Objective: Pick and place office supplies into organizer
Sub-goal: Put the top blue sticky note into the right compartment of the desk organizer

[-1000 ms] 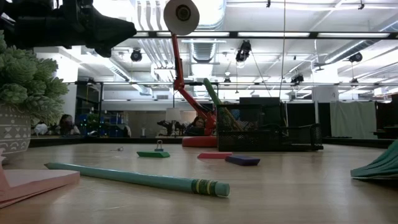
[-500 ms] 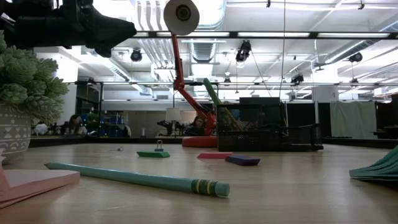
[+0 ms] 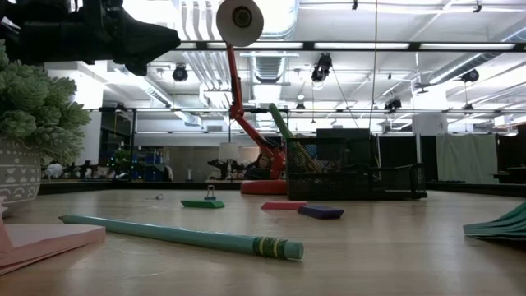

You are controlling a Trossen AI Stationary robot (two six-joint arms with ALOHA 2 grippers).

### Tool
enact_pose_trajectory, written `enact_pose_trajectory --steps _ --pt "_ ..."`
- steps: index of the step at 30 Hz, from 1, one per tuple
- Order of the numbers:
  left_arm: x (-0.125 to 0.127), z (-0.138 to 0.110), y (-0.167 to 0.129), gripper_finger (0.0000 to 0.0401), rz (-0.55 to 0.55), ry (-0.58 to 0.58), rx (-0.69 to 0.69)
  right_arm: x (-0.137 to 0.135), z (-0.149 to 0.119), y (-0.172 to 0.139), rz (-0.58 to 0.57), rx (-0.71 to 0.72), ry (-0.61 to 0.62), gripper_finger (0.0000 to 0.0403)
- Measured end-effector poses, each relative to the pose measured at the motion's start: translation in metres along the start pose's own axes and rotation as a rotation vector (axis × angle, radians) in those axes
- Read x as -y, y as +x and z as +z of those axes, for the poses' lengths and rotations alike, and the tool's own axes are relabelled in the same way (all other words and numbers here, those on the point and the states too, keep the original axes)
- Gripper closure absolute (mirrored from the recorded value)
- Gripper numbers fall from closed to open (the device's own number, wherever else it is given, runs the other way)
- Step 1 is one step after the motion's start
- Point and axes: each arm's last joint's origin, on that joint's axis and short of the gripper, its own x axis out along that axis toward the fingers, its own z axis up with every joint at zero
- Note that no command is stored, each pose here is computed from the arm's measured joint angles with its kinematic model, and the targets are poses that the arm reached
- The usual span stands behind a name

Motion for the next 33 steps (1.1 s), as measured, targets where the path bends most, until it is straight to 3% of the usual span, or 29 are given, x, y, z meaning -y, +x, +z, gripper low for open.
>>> enact_pose_trajectory --steps 8,23,33 --pt "0.0 0.0 0.0 0.0294 0.0 0.0 0.0 0.0 0.0 0.0 0.001 -0.002 -0.002 0.0383" --pt "0.0 0.0 0.0 0.0294 0.0 0.0 0.0 -0.006 0.0 0.004 0.024 0.019 -0.023 0.0276" --pt "0.0 0.0 0.0 0.0294 0.0 0.0 0.0 -0.011 -0.005 0.022 -0.058 0.018 -0.078 0.025"
